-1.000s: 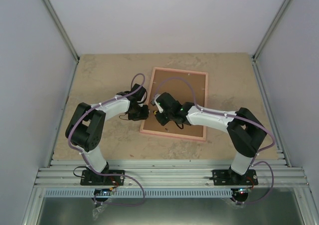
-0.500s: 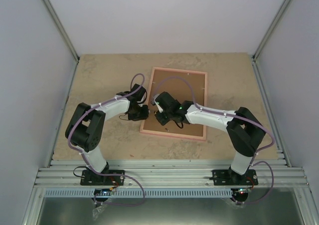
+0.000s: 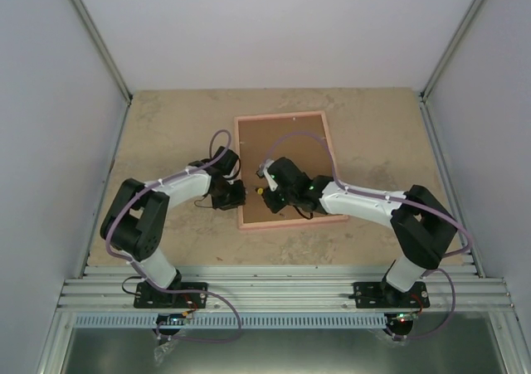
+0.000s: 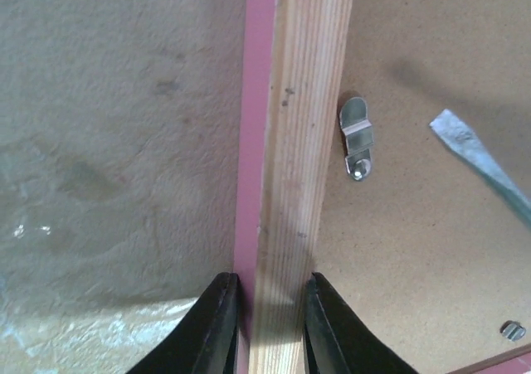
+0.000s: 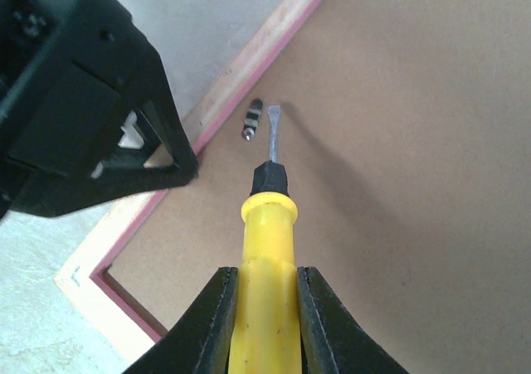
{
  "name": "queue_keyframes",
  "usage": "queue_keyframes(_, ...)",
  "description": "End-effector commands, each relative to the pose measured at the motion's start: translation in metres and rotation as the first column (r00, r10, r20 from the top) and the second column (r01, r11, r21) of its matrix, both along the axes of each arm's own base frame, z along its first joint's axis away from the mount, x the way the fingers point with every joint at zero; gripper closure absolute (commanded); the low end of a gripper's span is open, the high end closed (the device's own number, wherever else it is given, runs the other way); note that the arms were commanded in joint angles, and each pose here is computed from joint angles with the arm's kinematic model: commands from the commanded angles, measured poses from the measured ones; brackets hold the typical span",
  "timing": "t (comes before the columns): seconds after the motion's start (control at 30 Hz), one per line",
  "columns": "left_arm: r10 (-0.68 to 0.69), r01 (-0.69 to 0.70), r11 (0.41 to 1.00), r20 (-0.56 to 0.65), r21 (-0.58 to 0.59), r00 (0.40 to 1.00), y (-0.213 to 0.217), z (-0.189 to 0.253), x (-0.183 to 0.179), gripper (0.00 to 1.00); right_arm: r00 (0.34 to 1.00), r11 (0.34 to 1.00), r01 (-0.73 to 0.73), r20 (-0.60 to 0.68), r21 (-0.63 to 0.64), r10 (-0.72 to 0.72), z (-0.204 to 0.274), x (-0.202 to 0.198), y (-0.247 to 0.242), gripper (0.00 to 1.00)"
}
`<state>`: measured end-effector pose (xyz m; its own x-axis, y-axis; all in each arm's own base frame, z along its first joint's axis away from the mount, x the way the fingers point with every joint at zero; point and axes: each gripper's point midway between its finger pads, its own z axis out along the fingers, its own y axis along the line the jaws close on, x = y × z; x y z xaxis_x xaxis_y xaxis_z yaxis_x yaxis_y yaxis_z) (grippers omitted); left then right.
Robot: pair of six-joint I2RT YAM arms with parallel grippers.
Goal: Take the photo out of the frame
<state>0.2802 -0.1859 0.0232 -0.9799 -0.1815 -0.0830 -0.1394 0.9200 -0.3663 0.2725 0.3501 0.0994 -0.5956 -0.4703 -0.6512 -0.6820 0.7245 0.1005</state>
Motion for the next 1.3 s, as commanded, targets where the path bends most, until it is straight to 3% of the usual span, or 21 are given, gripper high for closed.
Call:
queue_keyframes(0.0,0.044,-0.044,0.999,-0.008,-0.012,0.999,0.002,0.013,-0.002,0.78,0.999,0.998,-0.014,-0.030,0.062,0.016,0.001,-0.008,0.006,1.00)
queue_keyframes(0.13,0.042,-0.044,0.997,0.029,0.066,0.999,0.015,0.019,0.004,0.74,0.998,0.996,-0.035,-0.057,0.078,0.039,-0.004,-0.013,0.010,1.00)
queue_keyframes(0.33,0.031,-0.033,0.997,0.032,0.064,0.999,0.015,0.023,0.004,0.60,0.997,0.993,-0.044,-0.065,0.105,0.051,-0.005,-0.016,0.013,1.00)
queue_keyframes(0.43,0.027,-0.029,0.997,0.033,0.076,0.999,0.017,0.020,0.003,0.58,0.996,0.992,-0.049,-0.073,0.114,0.057,-0.007,-0.017,0.015,1.00)
queue_keyframes(0.9,0.008,-0.006,0.997,-0.020,0.079,1.000,0.016,0.002,-0.002,0.74,0.995,0.995,-0.033,-0.093,0.091,0.041,-0.023,-0.013,0.019,1.00)
queue_keyframes(1.27,0.014,-0.011,0.997,-0.033,0.072,0.999,0.015,-0.002,-0.006,0.84,0.996,0.997,0.067,-0.065,0.033,-0.065,-0.031,-0.001,0.003,1.00)
